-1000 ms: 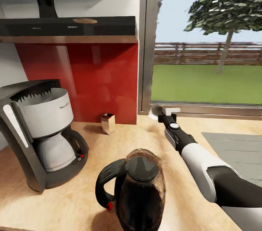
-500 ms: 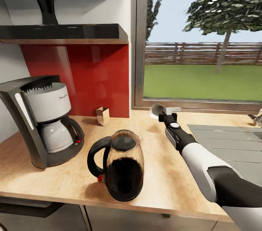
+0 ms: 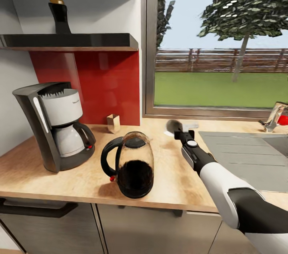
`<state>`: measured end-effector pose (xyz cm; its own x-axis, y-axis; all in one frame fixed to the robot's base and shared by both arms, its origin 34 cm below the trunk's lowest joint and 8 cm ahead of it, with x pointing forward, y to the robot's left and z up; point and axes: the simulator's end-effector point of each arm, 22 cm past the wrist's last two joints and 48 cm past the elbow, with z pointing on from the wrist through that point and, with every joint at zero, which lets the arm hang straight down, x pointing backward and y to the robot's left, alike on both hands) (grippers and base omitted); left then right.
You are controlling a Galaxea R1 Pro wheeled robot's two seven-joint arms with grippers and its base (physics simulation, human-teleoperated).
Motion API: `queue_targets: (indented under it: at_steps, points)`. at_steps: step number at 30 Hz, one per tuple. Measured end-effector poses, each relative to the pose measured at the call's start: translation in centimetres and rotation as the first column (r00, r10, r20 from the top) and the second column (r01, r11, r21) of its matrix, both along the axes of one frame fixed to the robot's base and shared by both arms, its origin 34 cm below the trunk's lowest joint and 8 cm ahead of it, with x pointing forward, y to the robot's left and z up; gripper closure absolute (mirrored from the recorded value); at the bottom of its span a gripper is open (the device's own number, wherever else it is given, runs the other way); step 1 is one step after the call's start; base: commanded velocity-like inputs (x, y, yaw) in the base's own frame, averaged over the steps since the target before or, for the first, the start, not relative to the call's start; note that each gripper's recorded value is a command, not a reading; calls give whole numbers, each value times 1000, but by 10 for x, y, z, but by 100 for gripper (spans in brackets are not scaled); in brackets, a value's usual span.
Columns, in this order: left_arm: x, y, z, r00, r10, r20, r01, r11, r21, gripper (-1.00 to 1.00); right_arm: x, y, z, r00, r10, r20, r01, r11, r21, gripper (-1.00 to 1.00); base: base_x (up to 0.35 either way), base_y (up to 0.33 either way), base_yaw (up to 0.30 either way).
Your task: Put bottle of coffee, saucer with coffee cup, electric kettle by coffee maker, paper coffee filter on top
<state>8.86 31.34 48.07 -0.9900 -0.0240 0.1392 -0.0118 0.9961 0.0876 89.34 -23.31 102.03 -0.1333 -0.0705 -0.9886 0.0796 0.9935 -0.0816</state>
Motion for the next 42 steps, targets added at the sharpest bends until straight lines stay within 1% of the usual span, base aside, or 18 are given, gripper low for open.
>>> queue_targets:
  at_steps: [5, 9, 14, 24, 29, 42]
  points:
    - [3, -3, -1, 1000, -2, 8, 2, 1000, -4, -100, -1, -1, 7, 1000, -2, 13, 2, 1000, 1, 100, -4, 0, -92]
    - [6, -5, -1, 1000, -6, 14, 6, 1000, -8, -100, -2, -9, 13, 1000, -12, 22, 12, 1000, -4, 100, 0, 0, -92]
    - [8, -8, -2, 1000, 1, 19, -1, 1000, -10, -100, -3, -11, 19, 999, -14, 30, 14, 1000, -5, 100, 0, 0, -81]
    - [14, -9, 13, 999, 5, 35, -5, 1000, -11, -100, -7, -10, 46, 999, -12, 46, 12, 1000, -6, 100, 0, 0, -12]
    - [19, -10, 13, 999, 4, 44, -3, 1000, -14, -100, -8, -10, 53, 998, -12, 57, 12, 1000, -6, 100, 0, 0, 0]
    - [26, -10, 31, 998, 4, 61, -3, 1000, -14, -100, -13, -11, 87, 997, -12, 76, 13, 1000, -5, 100, 0, 0, 0]
